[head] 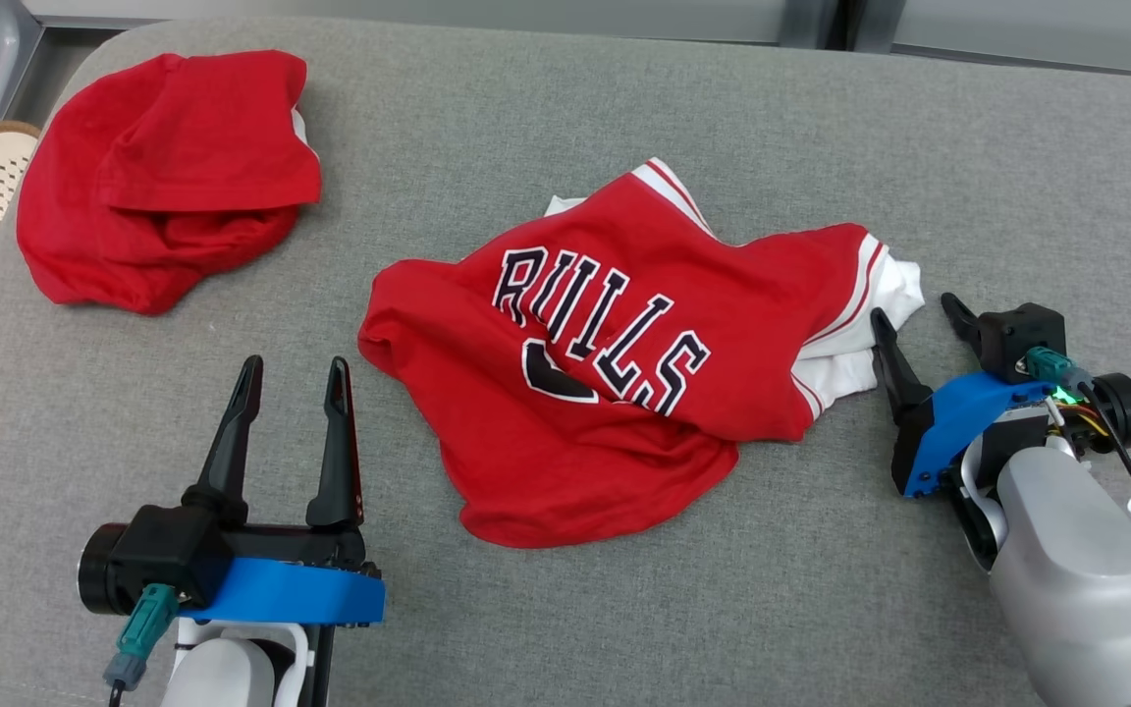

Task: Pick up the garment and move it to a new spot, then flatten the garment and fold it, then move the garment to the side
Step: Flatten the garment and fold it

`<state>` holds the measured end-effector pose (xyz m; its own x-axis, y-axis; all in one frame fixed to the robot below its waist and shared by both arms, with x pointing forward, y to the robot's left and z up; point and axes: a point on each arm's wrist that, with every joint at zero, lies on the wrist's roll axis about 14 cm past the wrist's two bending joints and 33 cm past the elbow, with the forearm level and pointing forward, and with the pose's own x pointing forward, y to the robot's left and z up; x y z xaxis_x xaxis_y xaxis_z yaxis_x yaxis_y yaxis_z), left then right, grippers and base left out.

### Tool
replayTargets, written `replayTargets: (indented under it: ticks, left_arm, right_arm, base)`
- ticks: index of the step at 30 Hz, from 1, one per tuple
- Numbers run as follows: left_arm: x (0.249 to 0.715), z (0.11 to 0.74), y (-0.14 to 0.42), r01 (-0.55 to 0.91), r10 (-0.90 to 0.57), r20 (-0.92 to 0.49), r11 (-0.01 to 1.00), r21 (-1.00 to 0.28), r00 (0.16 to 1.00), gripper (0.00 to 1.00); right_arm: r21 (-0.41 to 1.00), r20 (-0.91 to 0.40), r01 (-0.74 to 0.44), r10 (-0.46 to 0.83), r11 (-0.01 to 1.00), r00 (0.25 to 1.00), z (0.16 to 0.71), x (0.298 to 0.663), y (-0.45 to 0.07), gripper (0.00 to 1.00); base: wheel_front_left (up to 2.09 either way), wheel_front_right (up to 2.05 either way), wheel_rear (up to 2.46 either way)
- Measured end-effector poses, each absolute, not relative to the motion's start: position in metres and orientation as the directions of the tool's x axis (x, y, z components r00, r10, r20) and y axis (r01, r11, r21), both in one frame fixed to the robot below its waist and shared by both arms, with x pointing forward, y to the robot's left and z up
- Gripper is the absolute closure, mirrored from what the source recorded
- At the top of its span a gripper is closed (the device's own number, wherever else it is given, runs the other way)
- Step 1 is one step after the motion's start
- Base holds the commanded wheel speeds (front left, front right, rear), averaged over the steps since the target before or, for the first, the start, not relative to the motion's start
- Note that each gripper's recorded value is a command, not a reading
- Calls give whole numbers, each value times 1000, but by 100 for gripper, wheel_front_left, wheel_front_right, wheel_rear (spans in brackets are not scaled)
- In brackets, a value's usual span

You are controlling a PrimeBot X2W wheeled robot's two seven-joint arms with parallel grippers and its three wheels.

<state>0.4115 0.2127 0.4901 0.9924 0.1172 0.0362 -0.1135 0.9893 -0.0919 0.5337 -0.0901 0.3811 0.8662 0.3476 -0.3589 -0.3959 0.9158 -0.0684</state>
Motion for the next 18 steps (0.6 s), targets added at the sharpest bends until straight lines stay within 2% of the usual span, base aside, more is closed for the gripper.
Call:
replayTargets:
  ticks: [1, 2, 3, 4, 5, 12, 18]
  left_arm:
    - [411, 490, 213, -115, 119, 35, 989, -93, 992, 0]
    - [411, 489, 213, -117, 120, 34, 989, -94, 992, 0]
    - [411, 489, 214, -118, 122, 33, 988, -95, 992, 0]
    - [412, 489, 213, -118, 122, 33, 988, -96, 992, 0]
    - [412, 489, 213, -117, 120, 33, 989, -96, 992, 0]
    - [416, 493, 209, -105, 110, 46, 990, -98, 993, 0]
    - [418, 494, 202, -86, 91, 50, 991, -103, 995, 0]
  right_arm:
    - [-63, -368, -396, 348, 916, 862, 378, 534, -89, 0]
    - [-58, -374, -396, 348, 917, 860, 376, 534, -89, 4]
    - [-53, -379, -395, 347, 917, 858, 375, 534, -88, 58]
    - [-49, -384, -395, 348, 917, 855, 374, 534, -87, 82]
    - [-41, -388, -393, 347, 919, 854, 373, 534, -86, 100]
    - [-16, -375, -371, 339, 928, 863, 378, 534, -89, 100]
    - [-48, -292, -275, 250, 960, 923, 412, 547, -135, 100]
  base:
    - [0, 0, 0]
    - [0, 0, 0]
    - [0, 0, 0]
    - [0, 0, 0]
    - [0, 0, 0]
    - [0, 0, 0]
    - [0, 0, 0]
